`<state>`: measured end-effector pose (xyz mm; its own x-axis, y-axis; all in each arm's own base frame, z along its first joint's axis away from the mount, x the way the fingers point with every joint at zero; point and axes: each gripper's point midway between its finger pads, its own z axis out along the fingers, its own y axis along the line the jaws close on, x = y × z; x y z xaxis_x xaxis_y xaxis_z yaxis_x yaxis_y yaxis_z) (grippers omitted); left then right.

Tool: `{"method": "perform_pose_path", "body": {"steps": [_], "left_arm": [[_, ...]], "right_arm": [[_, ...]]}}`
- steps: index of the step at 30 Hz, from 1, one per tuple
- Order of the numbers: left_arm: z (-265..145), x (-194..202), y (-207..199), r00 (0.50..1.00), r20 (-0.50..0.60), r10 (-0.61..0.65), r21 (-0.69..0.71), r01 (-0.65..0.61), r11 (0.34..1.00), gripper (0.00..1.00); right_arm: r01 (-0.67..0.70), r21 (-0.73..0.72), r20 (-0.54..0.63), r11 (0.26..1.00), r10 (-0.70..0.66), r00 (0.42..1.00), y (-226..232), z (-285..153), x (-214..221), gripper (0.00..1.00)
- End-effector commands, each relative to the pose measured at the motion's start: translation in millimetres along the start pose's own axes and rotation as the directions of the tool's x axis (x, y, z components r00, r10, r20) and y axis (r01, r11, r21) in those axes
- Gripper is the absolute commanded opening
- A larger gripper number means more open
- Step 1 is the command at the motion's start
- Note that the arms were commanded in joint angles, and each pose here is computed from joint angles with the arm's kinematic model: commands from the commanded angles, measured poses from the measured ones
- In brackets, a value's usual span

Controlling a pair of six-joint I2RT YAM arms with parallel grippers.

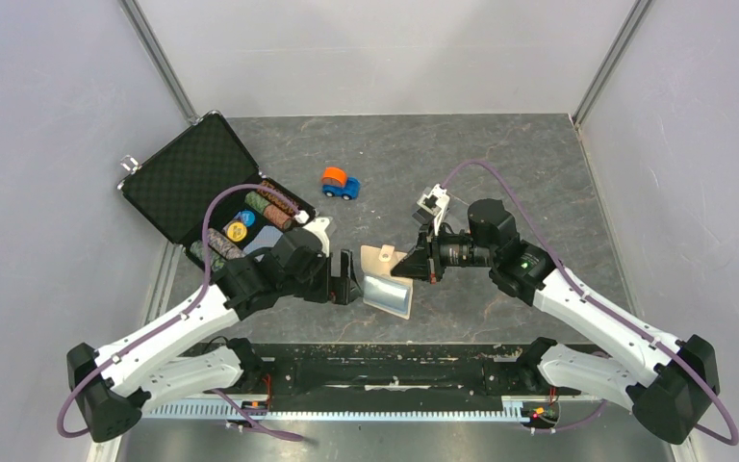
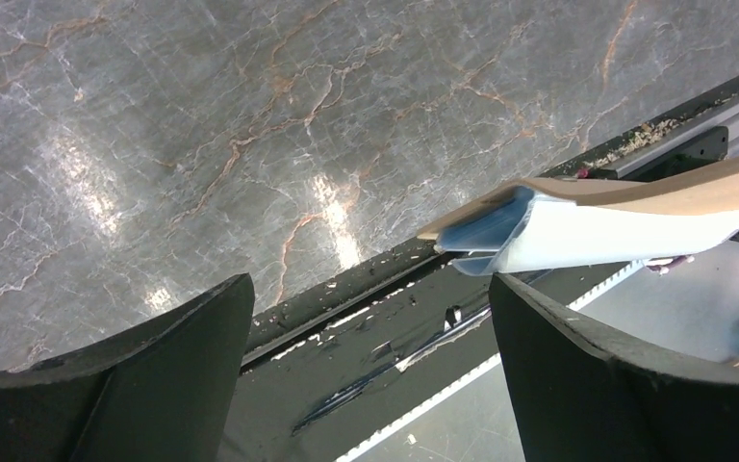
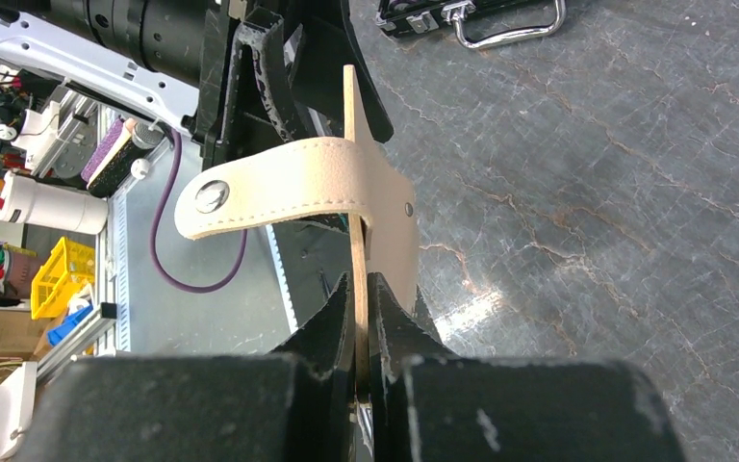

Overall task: Put the credit cards into the card holder
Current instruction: Open the card holder.

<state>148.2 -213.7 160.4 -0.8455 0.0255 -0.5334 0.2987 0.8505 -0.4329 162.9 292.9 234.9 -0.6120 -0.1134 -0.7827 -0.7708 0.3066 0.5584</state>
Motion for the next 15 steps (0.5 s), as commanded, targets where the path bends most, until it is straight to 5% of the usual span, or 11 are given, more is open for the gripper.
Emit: {"method": "perform_pose_path", "body": {"steps": [1,8,15], "left_arm": [[-1,-11,0,0.995,0.076,-0.058,0.003,0.058,0.998,0.98],[-8,-24,18,0.983,0.169,-0.070,-0.079,0.084,0.993,0.98],[9,-18,-2,0.993,0.099,-0.062,0.004,0.062,0.998,0.97]], "right_arm": [[0.009,-0.028,0.020,1.000,-0.008,1.000,6,-1,-6,0.00],[-0.001,-0.035,0.011,0.999,0.001,1.000,5,0,-3,0.00],[-0.009,-0.025,0.013,1.000,0.009,1.000,4,-1,-2,0.00]]}}
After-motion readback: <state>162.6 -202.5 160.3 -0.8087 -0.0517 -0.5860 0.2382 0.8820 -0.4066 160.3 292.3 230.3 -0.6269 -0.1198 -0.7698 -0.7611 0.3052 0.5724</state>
